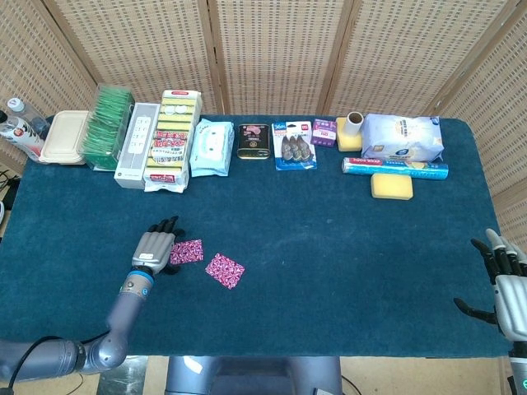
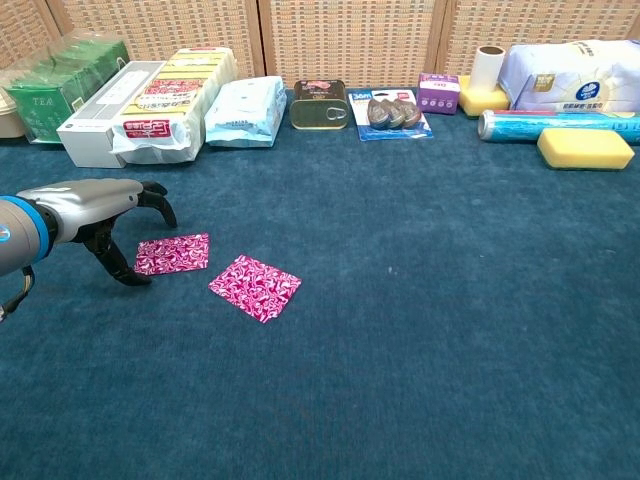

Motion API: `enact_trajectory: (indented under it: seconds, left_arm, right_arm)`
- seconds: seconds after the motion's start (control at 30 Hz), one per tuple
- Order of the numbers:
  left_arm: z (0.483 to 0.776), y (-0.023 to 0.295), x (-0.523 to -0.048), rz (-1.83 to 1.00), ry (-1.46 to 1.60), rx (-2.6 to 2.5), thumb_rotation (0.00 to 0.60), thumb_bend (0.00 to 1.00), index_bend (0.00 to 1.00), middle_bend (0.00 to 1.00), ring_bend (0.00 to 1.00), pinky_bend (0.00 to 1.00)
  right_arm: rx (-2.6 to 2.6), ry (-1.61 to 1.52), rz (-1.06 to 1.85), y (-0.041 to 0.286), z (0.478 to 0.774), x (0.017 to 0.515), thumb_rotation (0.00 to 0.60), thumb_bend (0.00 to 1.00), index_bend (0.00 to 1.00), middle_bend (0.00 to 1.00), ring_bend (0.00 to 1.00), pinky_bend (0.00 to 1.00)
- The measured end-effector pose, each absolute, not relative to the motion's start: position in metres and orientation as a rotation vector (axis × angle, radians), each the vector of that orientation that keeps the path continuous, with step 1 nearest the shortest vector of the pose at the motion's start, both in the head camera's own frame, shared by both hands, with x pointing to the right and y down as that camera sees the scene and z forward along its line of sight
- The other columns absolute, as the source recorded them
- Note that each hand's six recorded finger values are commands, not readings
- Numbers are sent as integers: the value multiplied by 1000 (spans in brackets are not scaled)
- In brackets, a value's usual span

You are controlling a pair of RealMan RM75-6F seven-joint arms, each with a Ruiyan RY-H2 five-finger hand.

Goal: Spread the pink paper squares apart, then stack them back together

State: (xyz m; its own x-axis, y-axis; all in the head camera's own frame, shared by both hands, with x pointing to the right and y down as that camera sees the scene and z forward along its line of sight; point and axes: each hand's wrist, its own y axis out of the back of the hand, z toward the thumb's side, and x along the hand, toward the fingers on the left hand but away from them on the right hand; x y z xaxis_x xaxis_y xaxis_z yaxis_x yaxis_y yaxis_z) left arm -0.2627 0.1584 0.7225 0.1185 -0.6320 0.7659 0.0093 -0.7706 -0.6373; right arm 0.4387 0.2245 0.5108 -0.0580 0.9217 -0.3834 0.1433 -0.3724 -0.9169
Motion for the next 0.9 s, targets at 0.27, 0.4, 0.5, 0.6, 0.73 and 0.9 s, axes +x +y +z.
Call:
enact_trajectory:
  seconds: [0.27,0.4,0.5,0.6,0.73,0.9]
  left_arm:
    - [726,159,-261,-1703,608,-1901,600,207,256,0,31,110]
    - [727,159,-259,-1700,613,-1902,600,220,290,0,31,110]
    - [726,158,-259,-1692,622,-1897,600,237,332,0,31,110]
    - [726,159,-258,-1691,623,-1901,600,239,349,0,31,110]
    - [728,161,-257,-1697,614,-1900,600,241,348,0,31,110]
    - [727,160,-256,-1686,617,-1906,600,244,348,0,31,110]
  right_arm:
    - [-1556,-1159,1497,225,511,438,600,8,102,0,0,0]
    - [-1555,-1163,1496,225,511,438,600,8,102,0,0,0]
    - [-1556,-1162,1496,225,511,439,600,8,102,0,0,0]
    - [-1556,-1162,1493,224,511,438,600,8,102,0,0,0]
    - [-1555,-1162,1493,225,511,438,600,8,102,0,0,0]
    - [-1554,-1166,1492,224,510,439,600,8,102,0,0,0]
